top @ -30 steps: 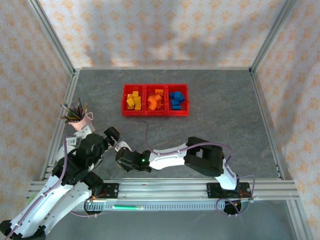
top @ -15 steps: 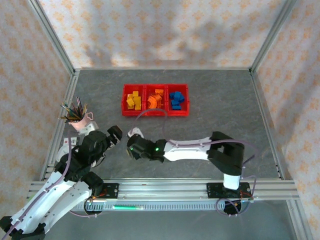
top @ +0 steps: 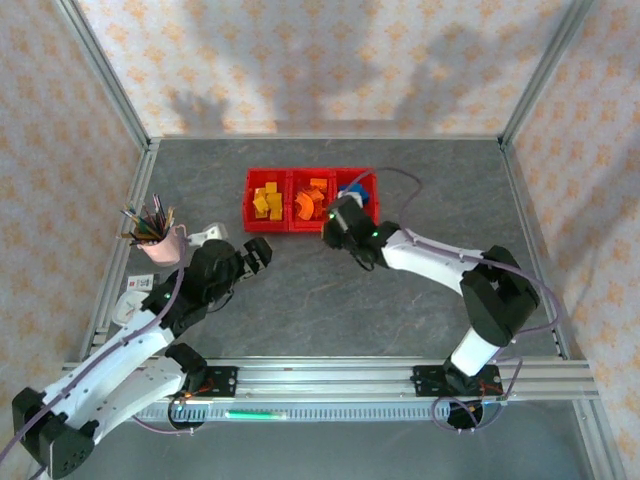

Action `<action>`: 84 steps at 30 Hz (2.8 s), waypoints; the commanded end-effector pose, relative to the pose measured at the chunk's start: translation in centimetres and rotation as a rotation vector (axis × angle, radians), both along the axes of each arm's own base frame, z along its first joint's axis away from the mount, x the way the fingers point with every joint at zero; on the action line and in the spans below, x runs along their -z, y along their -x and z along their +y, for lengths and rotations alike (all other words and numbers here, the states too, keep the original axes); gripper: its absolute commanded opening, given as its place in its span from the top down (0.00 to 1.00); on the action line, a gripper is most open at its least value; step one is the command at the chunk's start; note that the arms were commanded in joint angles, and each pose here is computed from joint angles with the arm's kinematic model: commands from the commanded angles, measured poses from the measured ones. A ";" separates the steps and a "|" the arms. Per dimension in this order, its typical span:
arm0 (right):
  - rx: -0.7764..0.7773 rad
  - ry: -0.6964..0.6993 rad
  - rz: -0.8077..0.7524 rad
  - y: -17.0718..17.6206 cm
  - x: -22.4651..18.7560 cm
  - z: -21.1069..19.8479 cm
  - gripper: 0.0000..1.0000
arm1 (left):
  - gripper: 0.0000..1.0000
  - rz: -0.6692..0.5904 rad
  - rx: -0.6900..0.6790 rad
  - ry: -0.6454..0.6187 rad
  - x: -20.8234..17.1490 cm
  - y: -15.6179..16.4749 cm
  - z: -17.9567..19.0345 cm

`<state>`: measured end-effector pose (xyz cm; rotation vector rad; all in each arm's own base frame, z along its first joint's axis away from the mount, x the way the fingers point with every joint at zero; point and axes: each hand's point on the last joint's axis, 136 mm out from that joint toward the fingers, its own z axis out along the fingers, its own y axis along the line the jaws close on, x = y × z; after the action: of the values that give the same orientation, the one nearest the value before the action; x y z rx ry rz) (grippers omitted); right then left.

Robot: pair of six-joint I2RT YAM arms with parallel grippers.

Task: Sort the legos into containers by color
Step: Place the lego in the container, then reset both arms

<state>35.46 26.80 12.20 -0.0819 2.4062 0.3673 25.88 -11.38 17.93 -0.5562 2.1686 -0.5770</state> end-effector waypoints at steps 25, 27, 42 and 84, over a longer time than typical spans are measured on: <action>0.159 0.052 -0.180 -11.9 -6.5 -5.9 0.26 | 0.01 -0.127 0.058 -0.038 -1.7 -5.6 -3.2; 0.174 0.047 -0.208 -11.4 -8.0 -6.7 0.18 | 0.01 -0.141 0.043 -0.076 -2.2 -5.8 -2.5; 0.826 0.208 -0.393 -4.8 -5.0 -31.1 0.00 | 0.01 -0.262 -0.466 -0.553 -2.4 -8.3 15.4; 0.474 0.102 -0.685 -1.9 -0.2 -28.8 0.00 | 0.00 -0.506 -0.251 -0.652 4.5 -11.0 15.7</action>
<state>37.06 -1.87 11.00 0.2841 1.7401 -0.0131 36.94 4.02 12.45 -0.2434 1.6841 0.1405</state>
